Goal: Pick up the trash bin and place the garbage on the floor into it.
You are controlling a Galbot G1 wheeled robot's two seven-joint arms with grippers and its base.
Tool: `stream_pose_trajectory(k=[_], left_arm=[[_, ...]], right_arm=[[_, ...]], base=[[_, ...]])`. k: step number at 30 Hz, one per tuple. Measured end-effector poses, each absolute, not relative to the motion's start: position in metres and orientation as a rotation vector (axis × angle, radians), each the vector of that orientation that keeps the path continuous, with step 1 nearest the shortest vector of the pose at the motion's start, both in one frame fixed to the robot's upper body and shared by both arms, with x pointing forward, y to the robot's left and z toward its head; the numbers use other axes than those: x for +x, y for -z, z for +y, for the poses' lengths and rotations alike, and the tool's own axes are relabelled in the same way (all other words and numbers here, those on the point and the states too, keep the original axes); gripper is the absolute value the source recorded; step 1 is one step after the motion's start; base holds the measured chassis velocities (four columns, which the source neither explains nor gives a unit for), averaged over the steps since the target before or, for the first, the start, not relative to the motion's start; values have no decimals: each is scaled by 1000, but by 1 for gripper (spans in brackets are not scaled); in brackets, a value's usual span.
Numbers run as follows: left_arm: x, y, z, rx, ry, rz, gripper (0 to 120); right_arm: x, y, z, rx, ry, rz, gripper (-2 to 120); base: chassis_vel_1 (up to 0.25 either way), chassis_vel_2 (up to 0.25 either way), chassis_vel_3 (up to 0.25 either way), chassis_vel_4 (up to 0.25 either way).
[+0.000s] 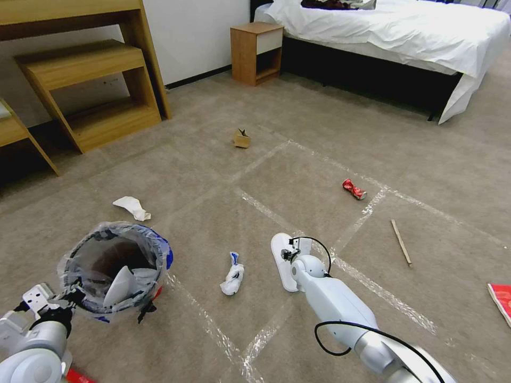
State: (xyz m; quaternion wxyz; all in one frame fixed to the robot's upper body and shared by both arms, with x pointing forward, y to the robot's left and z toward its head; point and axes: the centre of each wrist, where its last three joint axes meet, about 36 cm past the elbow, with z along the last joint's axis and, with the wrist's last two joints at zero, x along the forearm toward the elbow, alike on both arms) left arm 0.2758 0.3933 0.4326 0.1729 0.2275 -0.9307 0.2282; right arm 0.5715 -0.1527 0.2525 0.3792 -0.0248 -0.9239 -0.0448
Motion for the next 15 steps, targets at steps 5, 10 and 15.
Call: stream_pose_trajectory(k=[5, 10, 15], left_arm=[[276, -432, 392, 642, -649, -2640, 1], [274, -433, 391, 638, -645, -2641, 1], [274, -434, 391, 638, -646, -2643, 1]], right_arm=[[572, -246, -154, -67, 123, -2353, 92], [572, -239, -149, -54, 132, -2352, 85], [572, -235, -142, -37, 141, -2355, 77]], base=[[0, 0, 0, 0], [0, 0, 0, 0], [0, 0, 0, 0]])
